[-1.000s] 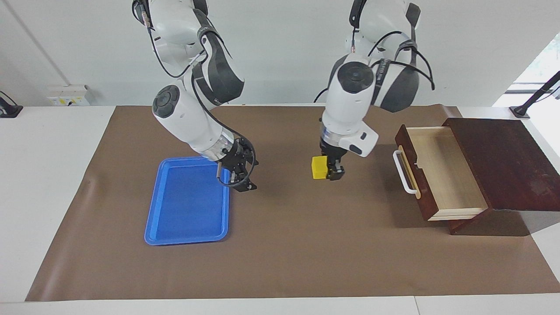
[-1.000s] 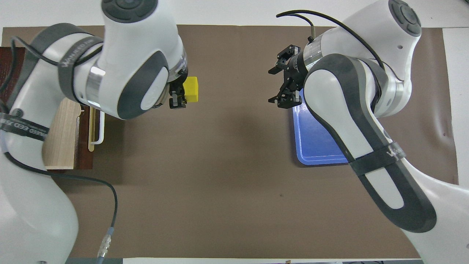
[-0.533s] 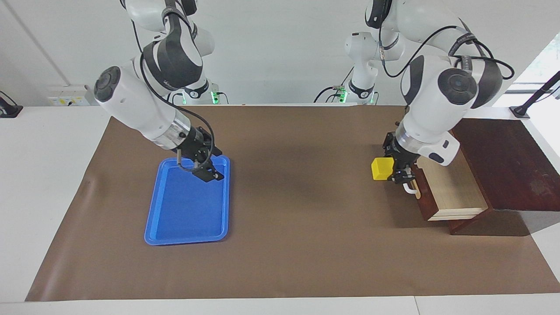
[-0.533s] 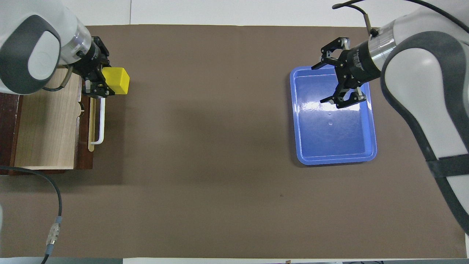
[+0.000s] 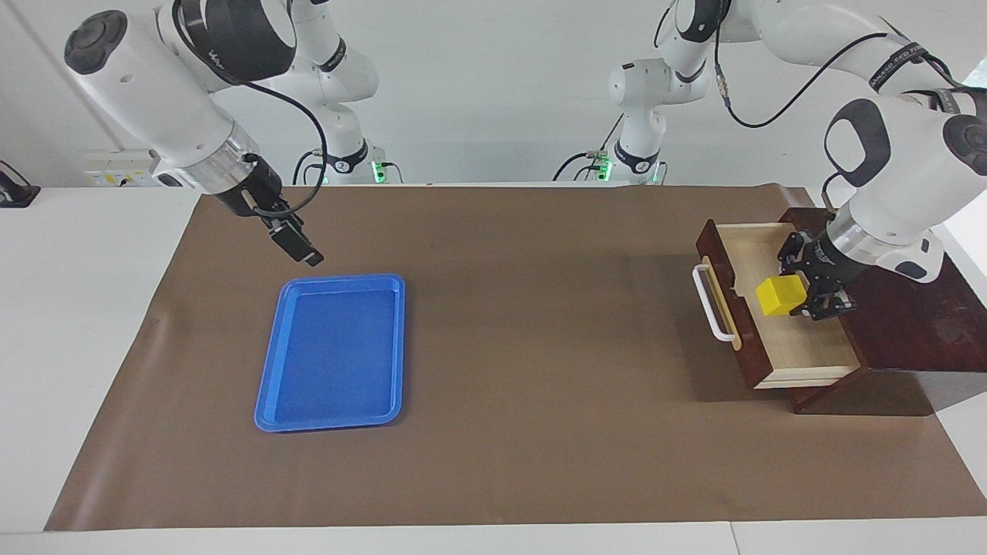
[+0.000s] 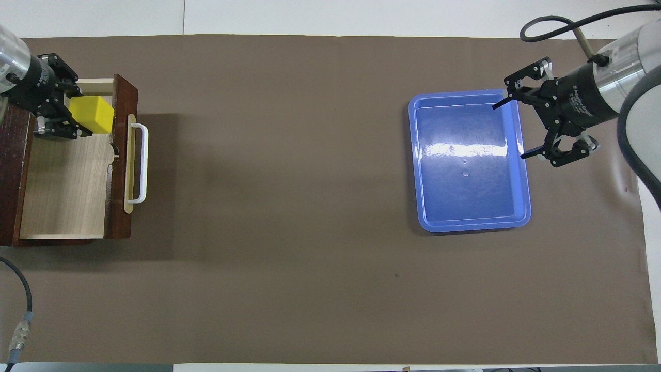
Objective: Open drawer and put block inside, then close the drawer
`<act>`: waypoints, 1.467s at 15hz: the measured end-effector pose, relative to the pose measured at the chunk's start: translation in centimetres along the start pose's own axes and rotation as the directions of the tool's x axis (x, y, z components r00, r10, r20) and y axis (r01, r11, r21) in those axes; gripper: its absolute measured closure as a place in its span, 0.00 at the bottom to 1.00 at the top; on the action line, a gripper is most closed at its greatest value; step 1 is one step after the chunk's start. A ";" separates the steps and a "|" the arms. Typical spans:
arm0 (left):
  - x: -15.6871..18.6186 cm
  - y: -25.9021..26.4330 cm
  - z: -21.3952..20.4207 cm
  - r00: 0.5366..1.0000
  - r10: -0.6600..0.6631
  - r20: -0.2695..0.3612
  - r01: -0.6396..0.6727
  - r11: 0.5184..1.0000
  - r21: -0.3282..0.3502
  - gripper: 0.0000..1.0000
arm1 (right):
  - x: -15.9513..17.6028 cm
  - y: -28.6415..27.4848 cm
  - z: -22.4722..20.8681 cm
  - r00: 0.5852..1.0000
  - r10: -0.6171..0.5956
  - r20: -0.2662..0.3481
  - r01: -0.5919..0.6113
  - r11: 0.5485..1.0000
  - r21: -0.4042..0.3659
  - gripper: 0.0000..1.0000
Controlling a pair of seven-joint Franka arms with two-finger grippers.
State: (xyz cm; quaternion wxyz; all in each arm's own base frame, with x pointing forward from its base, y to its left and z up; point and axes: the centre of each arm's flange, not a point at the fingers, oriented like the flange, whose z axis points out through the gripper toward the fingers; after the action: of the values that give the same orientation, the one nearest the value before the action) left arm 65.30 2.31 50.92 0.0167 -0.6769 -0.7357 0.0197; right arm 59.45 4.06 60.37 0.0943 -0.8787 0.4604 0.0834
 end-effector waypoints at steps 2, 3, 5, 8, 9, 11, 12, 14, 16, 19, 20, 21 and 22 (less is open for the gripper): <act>0.2 -1.0 2.2 1.000 0.015 -0.001 -0.015 1.000 -0.005 0.42 | 0.6 1.1 -0.9 0.997 -0.071 -0.023 0.070 0.997 -0.020 0.03; 0.1 -1.8 3.3 1.000 0.024 -0.002 -0.024 1.000 0.003 0.42 | 0.8 1.5 -1.1 0.993 -0.110 -0.032 0.109 0.993 -0.035 0.01; 0.8 -3.4 4.9 0.998 0.058 -0.003 -0.058 0.998 0.015 0.42 | 1.0 2.0 -1.2 0.975 -0.218 -0.042 0.214 0.974 -0.071 0.00; 1.8 -5.0 6.1 0.997 0.074 -0.004 -0.074 0.997 0.005 0.42 | 1.4 2.5 -0.8 0.927 -0.373 -0.036 0.367 0.922 -0.121 0.00; 2.2 -5.2 6.3 0.998 0.070 -0.004 -0.070 0.998 -0.002 0.42 | 1.5 2.6 -0.6 0.907 -0.419 -0.031 0.412 0.901 -0.136 0.00; 2.9 -5.5 6.6 0.998 0.062 -0.006 -0.063 0.998 -0.026 0.42 | 1.8 2.9 -0.1 0.861 -0.508 -0.016 0.499 0.851 -0.162 0.00; 3.2 -5.6 6.9 0.998 0.058 -0.006 -0.058 0.998 -0.036 0.42 | 1.8 3.1 0.2 0.834 -0.552 -0.003 0.543 0.822 -0.171 0.00; 3.4 -5.9 7.3 0.998 0.055 -0.007 -0.055 0.998 -0.043 0.42 | 1.7 3.5 0.6 0.795 -0.606 0.022 0.600 0.781 -0.177 0.00; 3.3 -6.2 7.5 0.998 0.057 -0.007 -0.057 0.998 -0.041 0.42 | 1.6 3.9 1.0 0.774 -0.632 0.035 0.628 0.758 -0.177 0.00; 3.2 -6.4 7.6 0.998 0.059 -0.007 -0.059 0.997 -0.040 0.42 | 1.6 4.3 1.1 0.707 -0.705 0.046 0.700 0.689 -0.189 0.00; 3.2 -6.4 7.6 0.998 0.060 -0.007 -0.060 0.997 -0.040 0.42 | 1.7 4.4 1.1 0.687 -0.725 0.049 0.719 0.667 -0.196 0.00; 3.2 -6.5 7.7 0.998 0.062 -0.007 -0.062 0.997 -0.040 0.42 | 1.8 4.4 1.1 0.676 -0.736 0.051 0.728 0.655 -0.201 0.00; 3.2 -6.5 7.7 0.998 0.070 -0.007 -0.070 0.997 -0.038 0.42 | 1.8 4.5 1.2 0.671 -0.739 0.052 0.732 0.650 -0.202 0.00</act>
State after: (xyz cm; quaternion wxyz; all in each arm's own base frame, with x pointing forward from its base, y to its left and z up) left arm 58.14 4.88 43.53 0.0051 -0.7024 -0.7118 0.0042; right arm 56.69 0.46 58.37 0.0206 -0.9958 0.0552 0.0699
